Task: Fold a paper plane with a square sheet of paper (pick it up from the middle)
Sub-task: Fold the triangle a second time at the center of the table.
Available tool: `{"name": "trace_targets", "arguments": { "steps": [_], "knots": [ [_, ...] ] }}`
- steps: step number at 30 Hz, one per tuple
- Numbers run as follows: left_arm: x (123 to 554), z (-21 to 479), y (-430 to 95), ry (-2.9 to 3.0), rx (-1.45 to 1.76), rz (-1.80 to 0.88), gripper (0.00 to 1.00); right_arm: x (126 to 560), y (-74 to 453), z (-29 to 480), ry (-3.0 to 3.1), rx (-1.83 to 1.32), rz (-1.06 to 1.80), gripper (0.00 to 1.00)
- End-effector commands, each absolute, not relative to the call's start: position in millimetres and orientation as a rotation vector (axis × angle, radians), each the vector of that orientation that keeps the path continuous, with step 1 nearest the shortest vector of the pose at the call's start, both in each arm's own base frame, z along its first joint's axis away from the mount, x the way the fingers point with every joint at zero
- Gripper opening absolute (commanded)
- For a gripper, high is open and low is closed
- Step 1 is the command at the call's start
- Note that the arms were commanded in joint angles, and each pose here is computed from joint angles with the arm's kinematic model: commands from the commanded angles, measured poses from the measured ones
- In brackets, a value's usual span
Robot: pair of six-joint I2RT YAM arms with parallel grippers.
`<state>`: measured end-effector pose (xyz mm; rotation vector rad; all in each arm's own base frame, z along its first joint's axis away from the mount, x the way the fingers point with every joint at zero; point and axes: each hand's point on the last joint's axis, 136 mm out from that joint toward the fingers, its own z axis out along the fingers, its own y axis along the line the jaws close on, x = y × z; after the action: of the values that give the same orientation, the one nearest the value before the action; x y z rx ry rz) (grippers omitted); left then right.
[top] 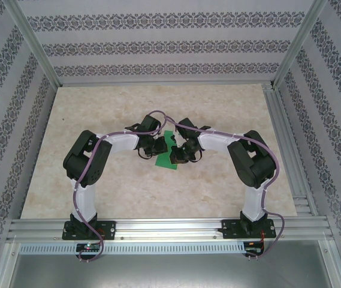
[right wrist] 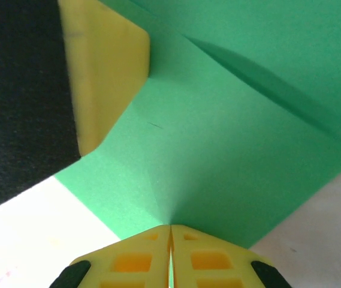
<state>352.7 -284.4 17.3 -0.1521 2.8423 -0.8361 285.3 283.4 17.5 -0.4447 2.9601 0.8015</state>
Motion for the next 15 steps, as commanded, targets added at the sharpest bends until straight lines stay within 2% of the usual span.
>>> {"name": "trace_targets", "arguments": {
  "steps": [1,15],
  "knots": [
    [328.5,-18.1,-265.9,2.977,-0.210,-0.662,0.12,286.6,284.9,18.8,2.954,-0.498,0.745,0.10],
    [328.4,-18.0,-265.9,2.977,-0.213,-0.663,0.12,284.4,288.9,19.4,2.962,-0.519,0.717,0.10]
  ]
}}
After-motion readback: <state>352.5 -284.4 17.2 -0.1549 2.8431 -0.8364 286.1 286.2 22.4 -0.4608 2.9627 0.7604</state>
